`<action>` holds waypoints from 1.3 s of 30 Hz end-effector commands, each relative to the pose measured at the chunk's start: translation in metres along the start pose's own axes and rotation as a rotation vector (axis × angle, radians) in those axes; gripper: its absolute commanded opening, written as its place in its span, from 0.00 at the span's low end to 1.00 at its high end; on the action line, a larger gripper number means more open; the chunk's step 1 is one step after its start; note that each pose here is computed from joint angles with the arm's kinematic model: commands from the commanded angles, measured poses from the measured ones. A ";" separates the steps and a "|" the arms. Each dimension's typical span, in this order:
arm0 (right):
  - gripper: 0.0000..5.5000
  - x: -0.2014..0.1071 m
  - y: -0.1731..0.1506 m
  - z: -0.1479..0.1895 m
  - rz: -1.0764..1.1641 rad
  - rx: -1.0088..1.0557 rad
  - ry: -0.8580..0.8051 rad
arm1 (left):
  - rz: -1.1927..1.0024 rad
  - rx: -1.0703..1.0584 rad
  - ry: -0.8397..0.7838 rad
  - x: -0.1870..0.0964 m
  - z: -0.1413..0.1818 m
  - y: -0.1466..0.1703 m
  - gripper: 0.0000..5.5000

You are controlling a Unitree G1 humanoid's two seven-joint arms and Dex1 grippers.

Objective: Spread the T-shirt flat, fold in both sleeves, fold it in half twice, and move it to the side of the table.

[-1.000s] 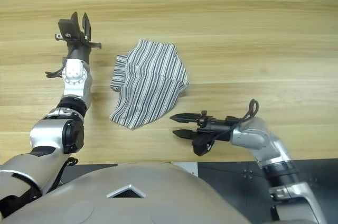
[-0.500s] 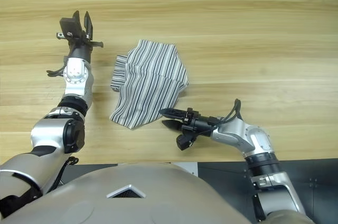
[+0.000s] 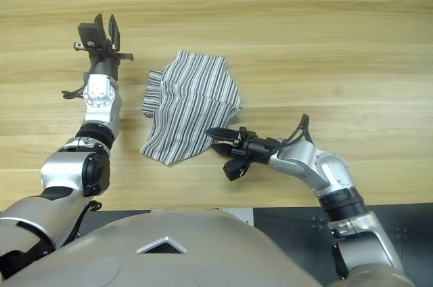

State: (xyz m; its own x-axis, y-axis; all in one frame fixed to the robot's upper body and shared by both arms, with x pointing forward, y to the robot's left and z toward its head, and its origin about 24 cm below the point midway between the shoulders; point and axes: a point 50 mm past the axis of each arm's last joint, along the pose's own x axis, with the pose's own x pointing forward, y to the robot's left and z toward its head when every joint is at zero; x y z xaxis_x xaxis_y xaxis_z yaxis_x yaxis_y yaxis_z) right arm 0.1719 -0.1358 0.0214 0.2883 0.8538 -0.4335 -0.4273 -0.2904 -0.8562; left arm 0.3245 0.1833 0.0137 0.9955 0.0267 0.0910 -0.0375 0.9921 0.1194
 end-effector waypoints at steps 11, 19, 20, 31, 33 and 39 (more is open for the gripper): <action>0.35 0.011 0.007 -0.002 0.065 -0.006 0.020 | -0.009 -0.004 -0.013 0.005 0.005 -0.008 0.24; 0.09 0.011 0.004 0.003 0.038 0.012 -0.005 | -0.010 -0.003 -0.012 0.005 0.005 -0.008 0.24; 0.06 0.010 0.003 0.004 0.032 0.026 -0.014 | -0.011 -0.003 -0.011 0.005 0.005 -0.008 0.24; 0.02 0.003 -0.063 0.012 -0.190 0.329 -0.183 | -0.022 -0.003 0.002 0.007 0.005 -0.012 0.24; 0.02 0.004 -0.089 -0.002 -0.269 0.413 -0.185 | -0.023 -0.003 0.006 0.007 0.005 -0.013 0.24; 0.02 -0.007 -0.199 -0.088 -0.678 0.745 -0.080 | -0.022 -0.002 0.015 0.007 0.004 -0.014 0.24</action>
State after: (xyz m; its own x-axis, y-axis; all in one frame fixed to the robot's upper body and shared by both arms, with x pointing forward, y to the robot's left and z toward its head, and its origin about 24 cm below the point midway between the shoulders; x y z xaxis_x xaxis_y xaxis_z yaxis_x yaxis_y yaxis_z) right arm 0.2790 -0.1113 0.1316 0.4745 0.8801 0.0155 -0.6954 0.3856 -0.6064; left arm 0.3266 0.1710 0.0118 0.9976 0.0033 0.0688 -0.0109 0.9939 0.1096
